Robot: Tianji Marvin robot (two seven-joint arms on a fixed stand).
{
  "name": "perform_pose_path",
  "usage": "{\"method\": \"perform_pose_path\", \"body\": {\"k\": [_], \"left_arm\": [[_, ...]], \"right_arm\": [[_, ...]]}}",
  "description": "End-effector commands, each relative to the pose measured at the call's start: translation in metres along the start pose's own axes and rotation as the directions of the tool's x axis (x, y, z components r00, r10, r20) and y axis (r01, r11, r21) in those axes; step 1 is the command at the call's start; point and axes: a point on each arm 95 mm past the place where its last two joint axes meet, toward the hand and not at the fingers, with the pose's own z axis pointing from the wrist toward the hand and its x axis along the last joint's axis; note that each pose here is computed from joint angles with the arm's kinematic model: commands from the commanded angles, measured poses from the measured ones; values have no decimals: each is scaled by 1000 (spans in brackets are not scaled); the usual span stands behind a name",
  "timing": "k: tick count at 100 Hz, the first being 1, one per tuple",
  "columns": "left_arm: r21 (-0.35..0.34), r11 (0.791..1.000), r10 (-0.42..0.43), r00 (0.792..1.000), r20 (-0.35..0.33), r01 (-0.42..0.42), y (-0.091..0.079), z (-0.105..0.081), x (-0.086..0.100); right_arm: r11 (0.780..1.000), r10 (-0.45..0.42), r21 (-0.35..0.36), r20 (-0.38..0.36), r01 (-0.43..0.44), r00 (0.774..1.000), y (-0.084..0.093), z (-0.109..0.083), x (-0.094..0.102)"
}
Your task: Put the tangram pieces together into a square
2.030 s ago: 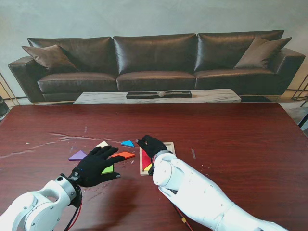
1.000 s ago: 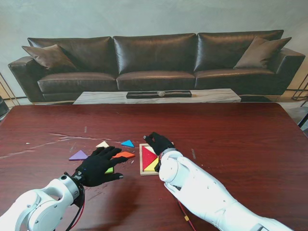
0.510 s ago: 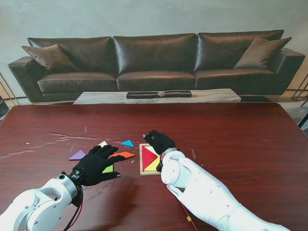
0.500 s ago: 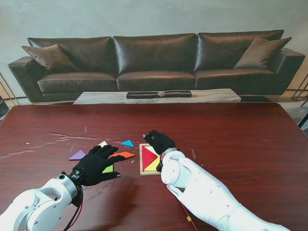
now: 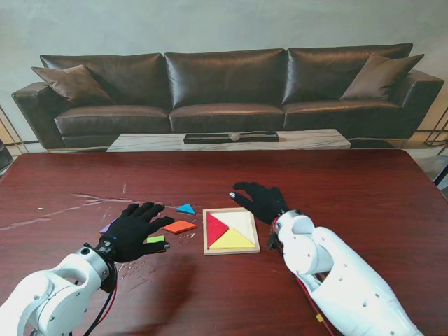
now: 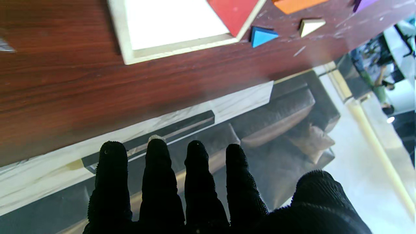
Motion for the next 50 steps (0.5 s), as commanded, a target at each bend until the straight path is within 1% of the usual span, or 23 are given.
{"method": "perform_pose_path", "body": {"k": [1, 11, 21, 30, 50], "left_arm": [[10, 1000, 4, 1000, 14, -4, -6, 1, -3], [4, 1000, 9, 999, 34, -9, -8, 3, -8], [-10, 1000, 5, 999, 50, -5, -7, 5, -13], [-35, 999, -2, 998, 69, 4, -7, 8, -18], [-77, 997, -11, 993, 119, 20, -7, 12, -33]], "right_arm": [[1000, -23, 17, 16, 23, 1000, 0, -12, -19], [996, -62, 61, -11, 63, 998, 8, -26, -34], [992, -73, 98, -38, 77, 997, 14, -36, -45], [986, -89, 138, -66, 98, 994, 18, -42, -54], [962, -141, 217, -133, 167, 981, 27, -49, -70]]}}
